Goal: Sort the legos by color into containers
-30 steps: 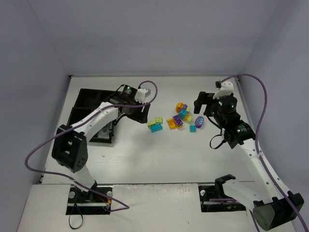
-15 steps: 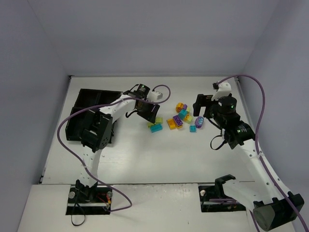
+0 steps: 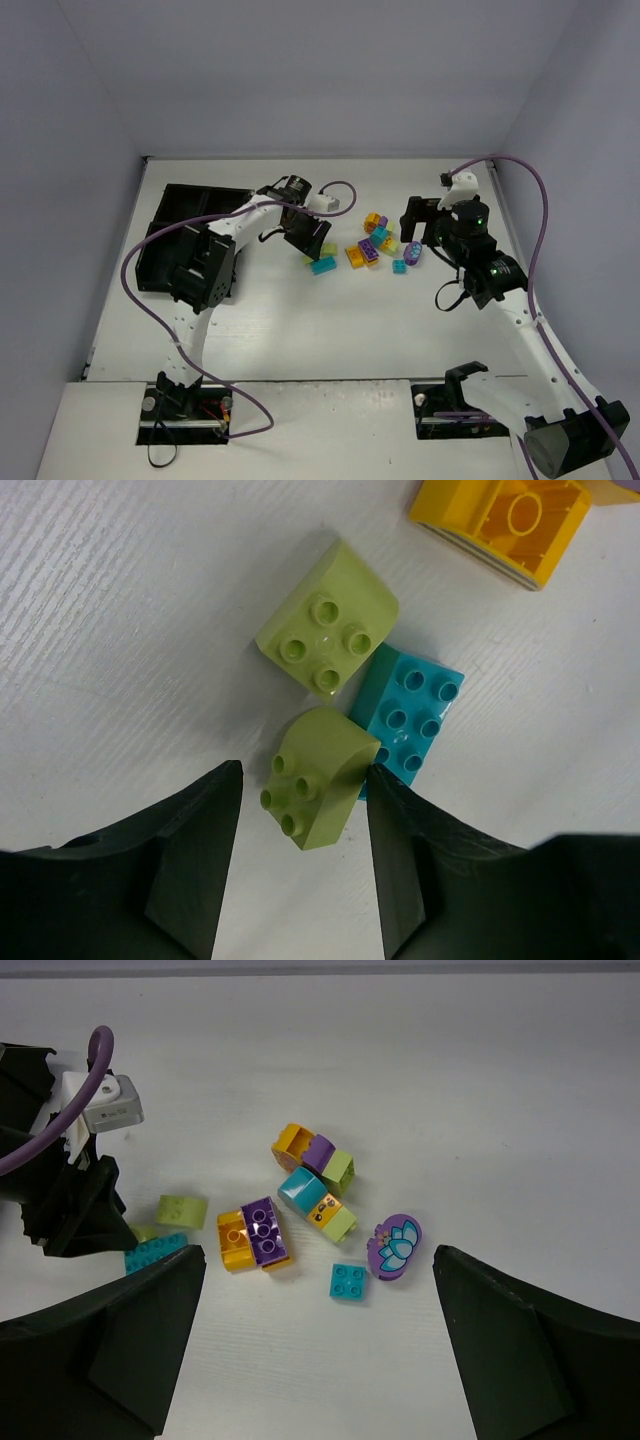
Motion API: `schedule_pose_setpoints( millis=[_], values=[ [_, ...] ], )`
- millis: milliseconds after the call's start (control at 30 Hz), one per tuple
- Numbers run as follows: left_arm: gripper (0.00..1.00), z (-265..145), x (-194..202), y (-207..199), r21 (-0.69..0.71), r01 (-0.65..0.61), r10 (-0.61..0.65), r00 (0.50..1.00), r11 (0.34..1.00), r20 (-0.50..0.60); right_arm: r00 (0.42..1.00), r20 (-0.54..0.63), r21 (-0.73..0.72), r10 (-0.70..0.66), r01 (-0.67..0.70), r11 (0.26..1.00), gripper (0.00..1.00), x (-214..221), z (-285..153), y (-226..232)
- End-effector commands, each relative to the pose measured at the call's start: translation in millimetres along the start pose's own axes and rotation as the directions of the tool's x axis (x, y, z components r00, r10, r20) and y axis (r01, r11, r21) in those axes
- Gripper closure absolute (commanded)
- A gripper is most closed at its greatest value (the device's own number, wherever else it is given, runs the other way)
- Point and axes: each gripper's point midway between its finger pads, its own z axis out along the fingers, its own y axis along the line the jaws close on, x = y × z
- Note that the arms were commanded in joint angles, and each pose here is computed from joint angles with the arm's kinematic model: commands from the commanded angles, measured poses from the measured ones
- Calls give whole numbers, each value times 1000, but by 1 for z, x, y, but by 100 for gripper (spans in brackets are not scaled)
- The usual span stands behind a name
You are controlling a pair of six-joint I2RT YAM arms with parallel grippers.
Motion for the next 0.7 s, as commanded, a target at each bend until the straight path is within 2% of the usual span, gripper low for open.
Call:
schedule_pose_setpoints(
  millis=[0, 333, 567, 633, 667],
  values=[
    [53, -15, -11, -10, 15, -59, 59, 998, 998, 38, 998, 64, 6, 14, -14, 1000, 6, -16, 0, 1],
    [59, -8, 0, -10, 23, -44, 44, 999, 999, -7, 998, 65, -1, 16, -16, 1000, 5, -17, -1, 2],
    [60, -8, 16, 1, -48, -23, 21, 999, 999, -36, 998, 57, -10, 16, -16, 1000, 6, -15, 0, 4],
    [66, -9, 19, 9, -92, -19, 15, 999, 996, -38, 998, 56, -10, 15, -14, 1000, 5, -14, 0, 4],
    [76, -9, 21, 12, -106, -11, 7, 999, 994, -40, 998, 54, -13, 14, -14, 1000, 5, -14, 0, 5]
  ],
)
